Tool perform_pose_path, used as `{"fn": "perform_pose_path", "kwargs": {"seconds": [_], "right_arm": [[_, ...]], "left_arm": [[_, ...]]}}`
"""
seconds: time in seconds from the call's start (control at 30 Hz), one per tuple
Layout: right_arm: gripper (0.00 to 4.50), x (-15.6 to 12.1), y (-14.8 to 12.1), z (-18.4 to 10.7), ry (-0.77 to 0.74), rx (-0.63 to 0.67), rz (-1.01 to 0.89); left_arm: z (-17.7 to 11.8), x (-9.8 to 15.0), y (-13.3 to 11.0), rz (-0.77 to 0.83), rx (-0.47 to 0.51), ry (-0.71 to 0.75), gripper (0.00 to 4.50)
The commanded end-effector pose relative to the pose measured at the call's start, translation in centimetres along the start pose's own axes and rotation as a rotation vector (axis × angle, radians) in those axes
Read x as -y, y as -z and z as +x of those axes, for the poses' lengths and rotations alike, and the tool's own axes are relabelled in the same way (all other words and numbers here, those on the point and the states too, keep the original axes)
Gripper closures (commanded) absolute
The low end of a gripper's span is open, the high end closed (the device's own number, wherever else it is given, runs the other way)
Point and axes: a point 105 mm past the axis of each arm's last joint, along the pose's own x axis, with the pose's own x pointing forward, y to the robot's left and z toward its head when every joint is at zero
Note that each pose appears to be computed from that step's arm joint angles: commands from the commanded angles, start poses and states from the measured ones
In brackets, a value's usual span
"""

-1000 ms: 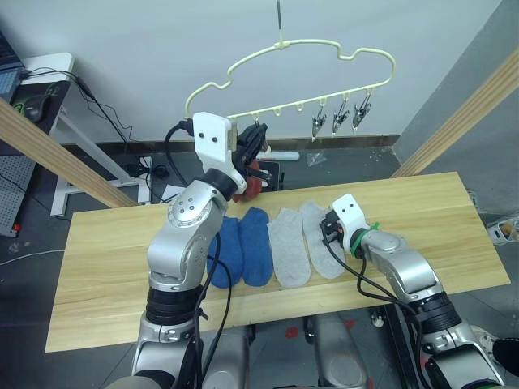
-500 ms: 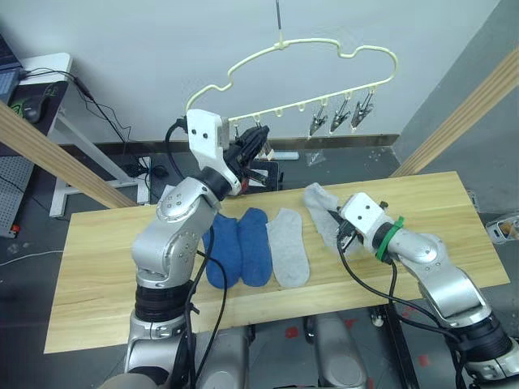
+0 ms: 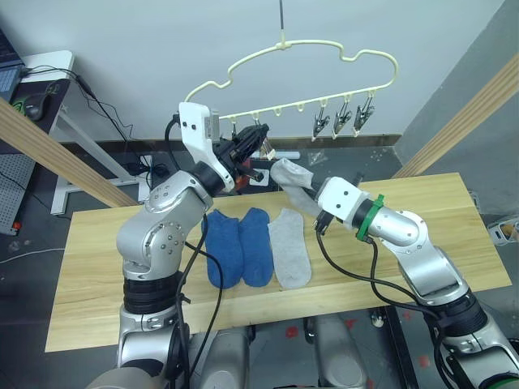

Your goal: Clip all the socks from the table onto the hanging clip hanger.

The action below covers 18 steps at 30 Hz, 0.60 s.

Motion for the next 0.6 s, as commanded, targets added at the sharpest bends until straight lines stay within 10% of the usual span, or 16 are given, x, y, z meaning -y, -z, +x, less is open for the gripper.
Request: {"fn": "perform_pose_path", "kwargs": {"seconds": [0.03, 0.6], "right_arm": [[4.49, 0.3, -1.7, 0.1, 0.007, 0.068, -0.05], [4.49, 0.3, -2.9, 0.8, -0.013, 0.115, -0.147]], "left_arm": [[-0.3, 0.6, -0.6, -0.002, 0.019, 0.036, 4.5], [-0.5, 1.1, -0.2, 0.009, 0.006, 0.073, 4.5]]}}
